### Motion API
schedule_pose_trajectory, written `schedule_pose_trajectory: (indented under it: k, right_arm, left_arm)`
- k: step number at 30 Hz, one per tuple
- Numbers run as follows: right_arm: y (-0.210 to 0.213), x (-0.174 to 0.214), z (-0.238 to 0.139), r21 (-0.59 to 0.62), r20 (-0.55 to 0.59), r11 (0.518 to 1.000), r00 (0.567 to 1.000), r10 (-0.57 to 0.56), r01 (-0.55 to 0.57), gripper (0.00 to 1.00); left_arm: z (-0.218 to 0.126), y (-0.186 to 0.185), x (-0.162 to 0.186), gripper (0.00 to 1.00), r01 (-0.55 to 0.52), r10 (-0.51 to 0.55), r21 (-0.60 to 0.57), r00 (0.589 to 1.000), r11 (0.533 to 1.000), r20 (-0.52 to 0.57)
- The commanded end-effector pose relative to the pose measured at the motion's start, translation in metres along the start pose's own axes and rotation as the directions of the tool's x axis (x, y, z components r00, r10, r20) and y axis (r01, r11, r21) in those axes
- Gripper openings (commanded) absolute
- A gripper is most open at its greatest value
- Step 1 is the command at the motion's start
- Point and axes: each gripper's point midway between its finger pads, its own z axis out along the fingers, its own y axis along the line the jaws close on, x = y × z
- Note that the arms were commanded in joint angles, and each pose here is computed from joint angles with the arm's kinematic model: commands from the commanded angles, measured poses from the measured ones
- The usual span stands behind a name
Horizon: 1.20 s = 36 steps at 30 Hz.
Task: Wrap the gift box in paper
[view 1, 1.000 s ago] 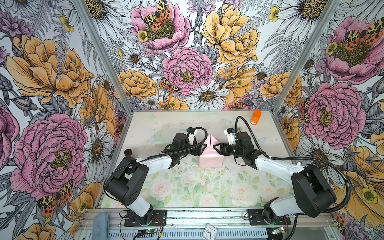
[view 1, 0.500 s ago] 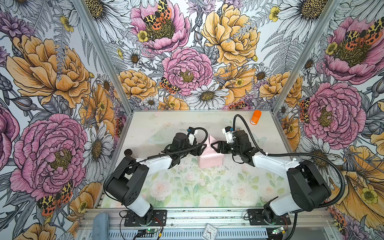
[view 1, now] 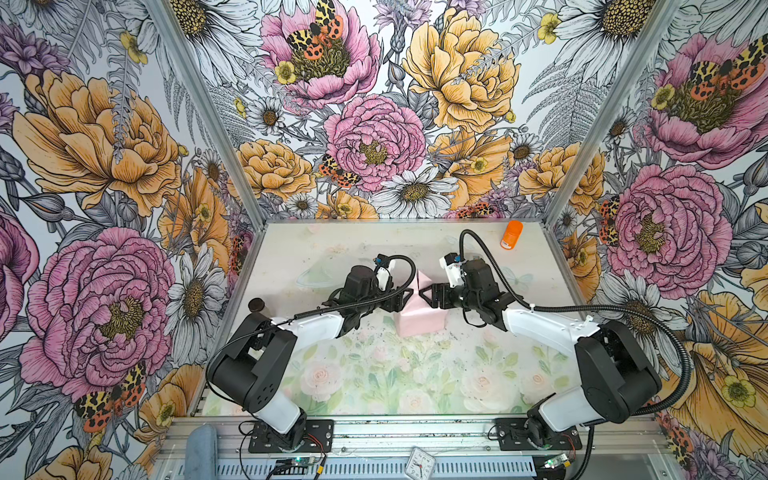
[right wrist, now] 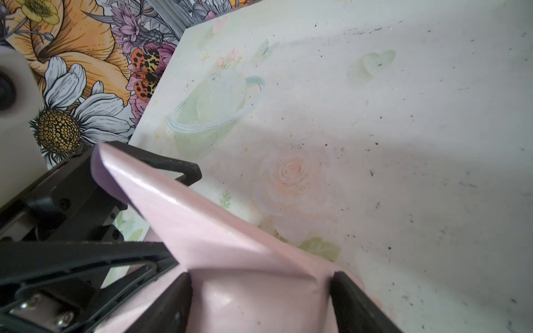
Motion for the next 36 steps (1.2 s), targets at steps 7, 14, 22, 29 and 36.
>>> schedule_pose_trajectory:
  k: [7, 14, 22, 29, 36]
  right_arm:
    - [-0.005, 0.015, 0.01, 0.025, -0.067, 0.999, 0.997, -0.034, 0.035, 0.75]
    - [-0.007, 0.016, 0.01, 0.031, -0.067, 0.999, 0.997, -0.04, 0.042, 0.74]
    - [-0.003, 0.014, 0.006, 0.018, -0.059, 0.999, 0.997, -0.047, 0.048, 0.74]
    - [0.003, 0.012, 0.004, -0.007, -0.047, 0.999, 0.998, -0.049, 0.049, 0.74]
    - [0.009, 0.005, -0.005, -0.021, -0.021, 0.998, 0.998, -0.06, 0.06, 0.74]
  left_arm:
    - [-0.018, -0.011, -0.038, 0.8, -0.053, 0.044, 0.087, 0.995, 0.995, 0.094]
    - [-0.042, 0.009, -0.072, 0.81, -0.044, 0.052, -0.05, 0.982, 0.998, 0.18]
    - [-0.018, 0.057, -0.075, 0.81, 0.033, -0.014, -0.154, 0.992, 0.988, 0.125]
    - [0.018, 0.043, -0.074, 0.81, 0.008, -0.005, -0.042, 0.998, 0.999, 0.065]
    - [0.027, 0.012, -0.064, 0.81, -0.03, 0.028, 0.075, 0.999, 0.997, 0.026]
